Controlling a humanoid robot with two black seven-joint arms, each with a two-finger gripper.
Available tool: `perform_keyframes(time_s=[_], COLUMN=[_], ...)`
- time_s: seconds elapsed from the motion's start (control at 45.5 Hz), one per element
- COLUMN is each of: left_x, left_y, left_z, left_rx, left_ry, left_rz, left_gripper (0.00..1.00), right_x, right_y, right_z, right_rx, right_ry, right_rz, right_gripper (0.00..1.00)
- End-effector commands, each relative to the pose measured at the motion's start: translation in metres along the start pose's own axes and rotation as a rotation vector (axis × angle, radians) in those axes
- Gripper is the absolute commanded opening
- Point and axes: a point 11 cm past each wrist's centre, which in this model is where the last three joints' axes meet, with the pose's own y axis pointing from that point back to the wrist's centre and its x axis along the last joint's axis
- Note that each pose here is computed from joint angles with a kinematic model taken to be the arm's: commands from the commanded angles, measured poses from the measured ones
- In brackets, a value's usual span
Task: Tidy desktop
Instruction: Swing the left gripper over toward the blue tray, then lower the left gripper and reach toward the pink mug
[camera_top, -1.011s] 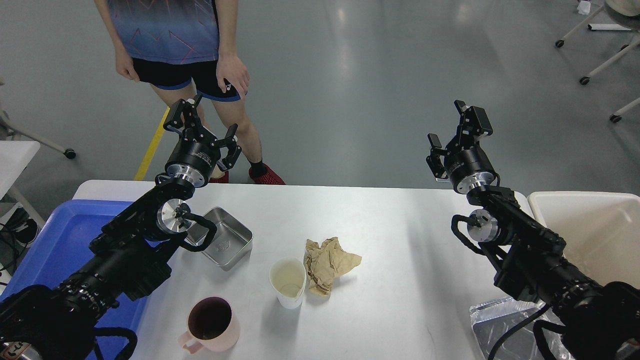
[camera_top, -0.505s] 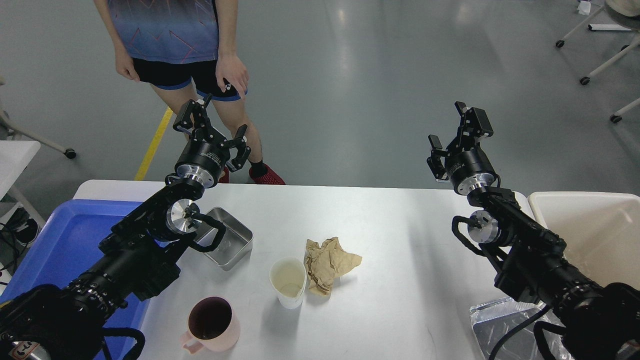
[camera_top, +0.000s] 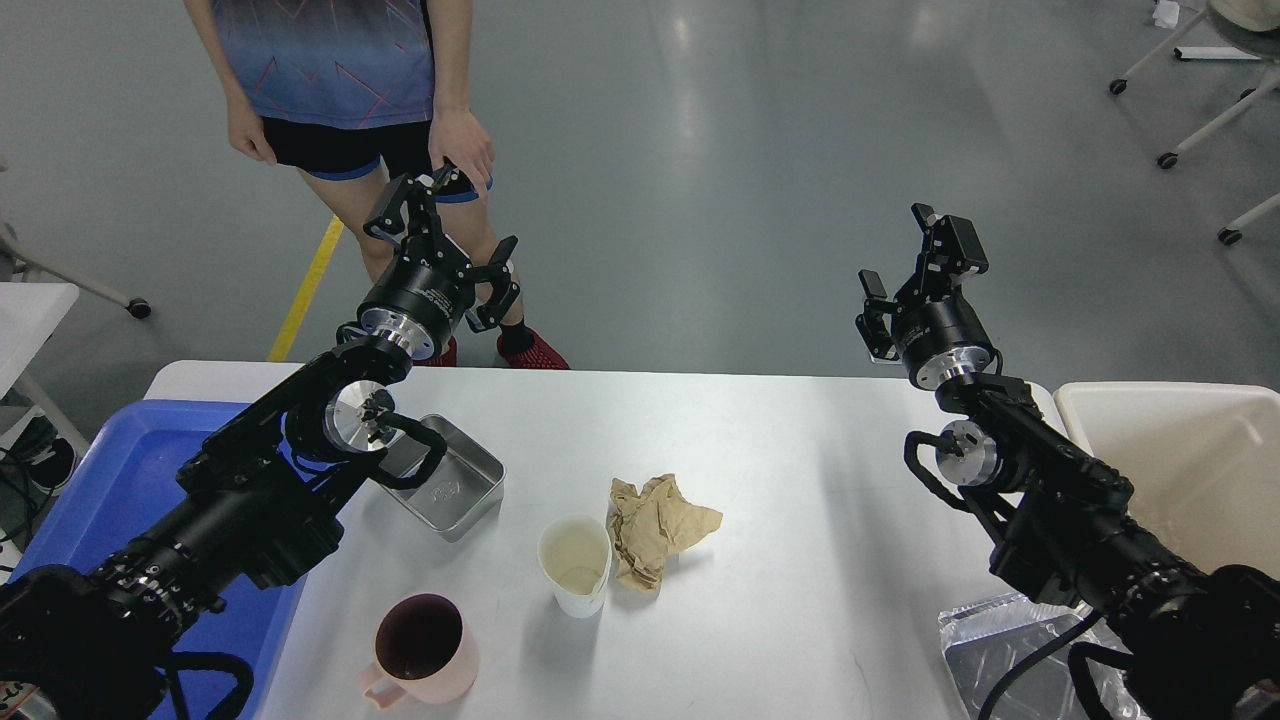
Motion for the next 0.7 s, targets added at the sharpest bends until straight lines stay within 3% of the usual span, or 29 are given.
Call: perform_keyframes(time_s=[0.0, 0.461, 0.681], left_x=[0.005, 0.024, 0.031], left_y=[0.013, 0.117, 0.183], left_z=[0.004, 0.074, 0.06], left_rx=[0.101, 0.251, 0.648], left_ry=[-0.124, -0.491, -0.61], left_rz=[-0.013, -0.089, -0.087], left_gripper=[0.97, 0.97, 0.96], right_x=[0.002, 0.006, 0.006], right_y=[0.0, 0.002, 0.003], right_z=[-0.001, 0.0, 0.002], right_rx=[0.0, -0.004, -0.008], right_ry=[0.003, 0.007, 0.008], right_rz=[0.003, 0.009, 0.009], right_gripper=[1.0, 1.0, 1.0])
